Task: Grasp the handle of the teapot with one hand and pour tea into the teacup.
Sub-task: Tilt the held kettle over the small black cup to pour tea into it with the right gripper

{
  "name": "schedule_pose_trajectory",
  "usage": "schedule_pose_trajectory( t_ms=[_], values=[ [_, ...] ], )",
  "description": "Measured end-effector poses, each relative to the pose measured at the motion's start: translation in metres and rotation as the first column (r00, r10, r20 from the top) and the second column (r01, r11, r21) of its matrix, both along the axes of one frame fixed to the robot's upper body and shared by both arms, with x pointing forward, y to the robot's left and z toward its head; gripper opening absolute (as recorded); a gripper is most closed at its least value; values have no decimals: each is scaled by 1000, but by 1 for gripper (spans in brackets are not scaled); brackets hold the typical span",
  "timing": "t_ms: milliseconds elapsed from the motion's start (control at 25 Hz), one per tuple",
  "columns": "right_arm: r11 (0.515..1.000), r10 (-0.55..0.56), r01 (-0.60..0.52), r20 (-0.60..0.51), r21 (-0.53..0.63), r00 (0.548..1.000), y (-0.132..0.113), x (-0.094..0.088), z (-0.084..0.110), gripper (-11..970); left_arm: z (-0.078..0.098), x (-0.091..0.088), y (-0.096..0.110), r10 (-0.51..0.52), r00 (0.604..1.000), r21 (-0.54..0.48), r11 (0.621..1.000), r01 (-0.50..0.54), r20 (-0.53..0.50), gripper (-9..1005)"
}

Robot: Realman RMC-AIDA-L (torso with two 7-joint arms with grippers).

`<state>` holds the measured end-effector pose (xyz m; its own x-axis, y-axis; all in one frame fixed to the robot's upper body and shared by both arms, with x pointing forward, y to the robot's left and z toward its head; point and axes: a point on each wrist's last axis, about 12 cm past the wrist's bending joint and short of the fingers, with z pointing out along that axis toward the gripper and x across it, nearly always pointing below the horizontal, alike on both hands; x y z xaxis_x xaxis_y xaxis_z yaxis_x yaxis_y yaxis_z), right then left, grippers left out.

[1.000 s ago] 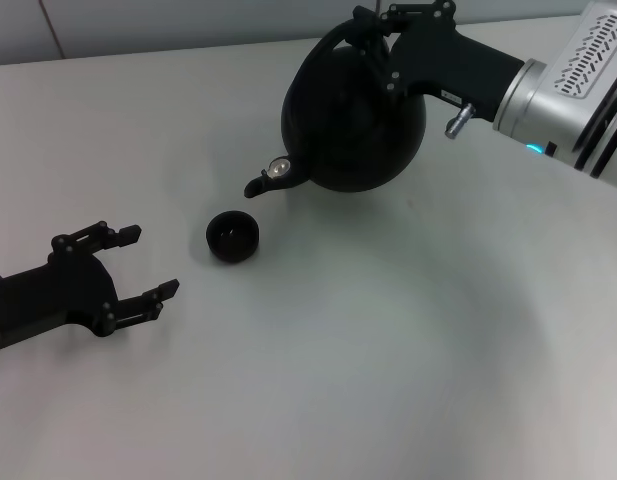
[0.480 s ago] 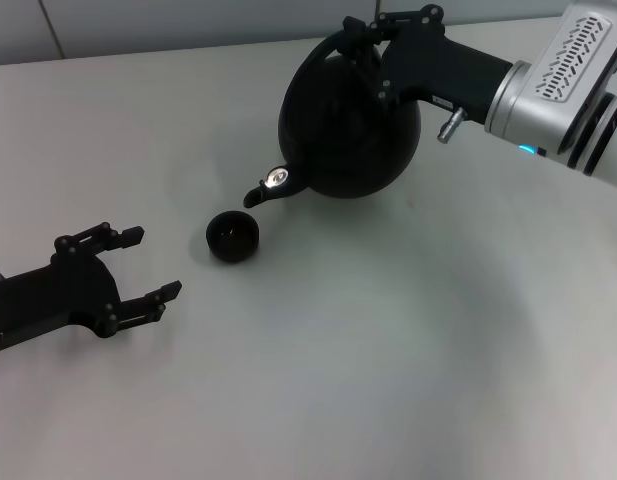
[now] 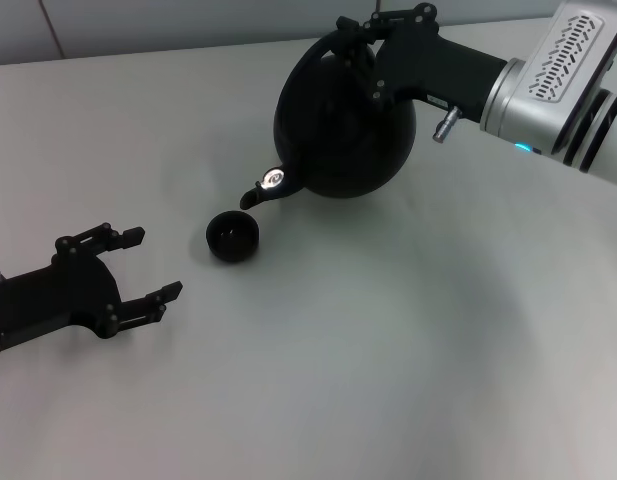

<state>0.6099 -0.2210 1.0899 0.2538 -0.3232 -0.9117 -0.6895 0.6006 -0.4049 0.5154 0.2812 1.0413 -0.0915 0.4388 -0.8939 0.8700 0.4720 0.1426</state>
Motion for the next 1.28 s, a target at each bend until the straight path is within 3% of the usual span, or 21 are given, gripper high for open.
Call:
schedule_pose_trajectory(
  t_ms=[1280],
  values=[
    [997,31,-29,20,-76,999,8,5,3,111,0,0,-1,-7,1000,-3,1000,7,-2,798]
  ],
)
